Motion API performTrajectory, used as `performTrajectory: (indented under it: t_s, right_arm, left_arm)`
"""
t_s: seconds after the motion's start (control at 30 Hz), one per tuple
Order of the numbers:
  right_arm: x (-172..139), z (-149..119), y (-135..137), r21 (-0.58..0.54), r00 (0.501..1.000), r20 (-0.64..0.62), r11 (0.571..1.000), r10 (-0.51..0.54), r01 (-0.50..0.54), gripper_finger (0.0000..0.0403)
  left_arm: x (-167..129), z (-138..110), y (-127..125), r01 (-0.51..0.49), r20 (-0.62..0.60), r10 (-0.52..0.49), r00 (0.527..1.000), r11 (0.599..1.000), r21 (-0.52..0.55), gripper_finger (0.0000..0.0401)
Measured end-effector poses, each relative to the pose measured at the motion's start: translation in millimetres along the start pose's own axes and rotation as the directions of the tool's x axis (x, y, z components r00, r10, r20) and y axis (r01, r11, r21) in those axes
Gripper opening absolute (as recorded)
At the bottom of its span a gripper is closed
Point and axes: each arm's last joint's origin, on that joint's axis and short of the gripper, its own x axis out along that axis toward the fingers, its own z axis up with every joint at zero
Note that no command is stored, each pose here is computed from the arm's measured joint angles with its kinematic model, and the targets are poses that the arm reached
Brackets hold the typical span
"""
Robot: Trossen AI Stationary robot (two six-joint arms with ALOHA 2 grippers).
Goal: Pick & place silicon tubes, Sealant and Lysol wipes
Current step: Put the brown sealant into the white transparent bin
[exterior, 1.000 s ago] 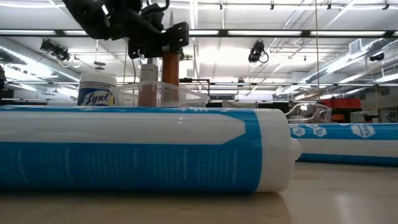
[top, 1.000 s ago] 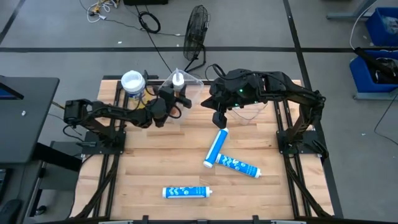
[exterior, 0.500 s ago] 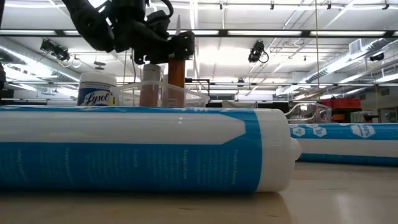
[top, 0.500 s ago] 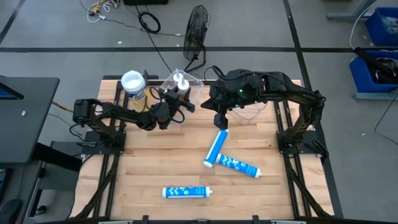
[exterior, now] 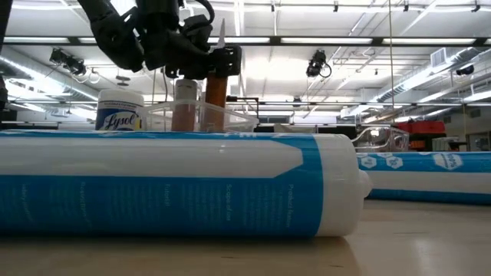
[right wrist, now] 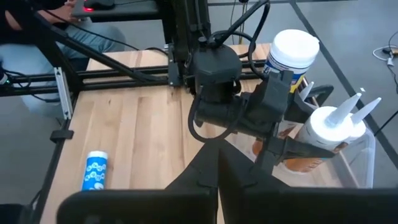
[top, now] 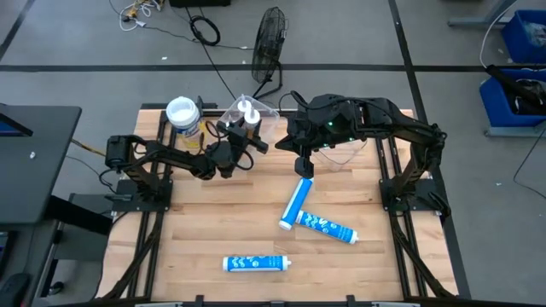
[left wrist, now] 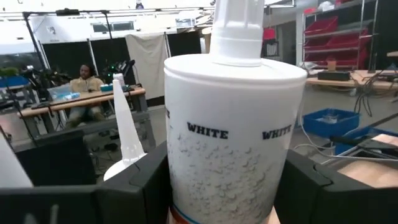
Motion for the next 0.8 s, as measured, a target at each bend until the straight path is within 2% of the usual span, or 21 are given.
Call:
performTrajectory:
  t_s: [0.27,0.57,0.8]
  right_arm:
    - [0.0,0.0,-0.1,-0.003,1.000,0.000,1.000,-0.001,0.001,0.0001]
    - [0.0,0.1,-0.3,0.005,1.000,0.001,1.000,-0.002,0.002,0.0001]
    - [0.0,0.3,-0.3,0.008,1.000,0.003,1.000,-0.004,0.004,0.0001]
  left_arm:
    - [-4.2,1.6,-2.7,0.013,0.007,-0.013,1.000,1.000,-0.007,0.0216]
    - [-8.9,5.1,-5.0,0.033,0.024,-0.035,0.999,0.997,0.068,0.0216]
    - [-13.4,11.1,-7.6,0.075,0.066,-0.080,0.995,0.994,0.076,0.0216]
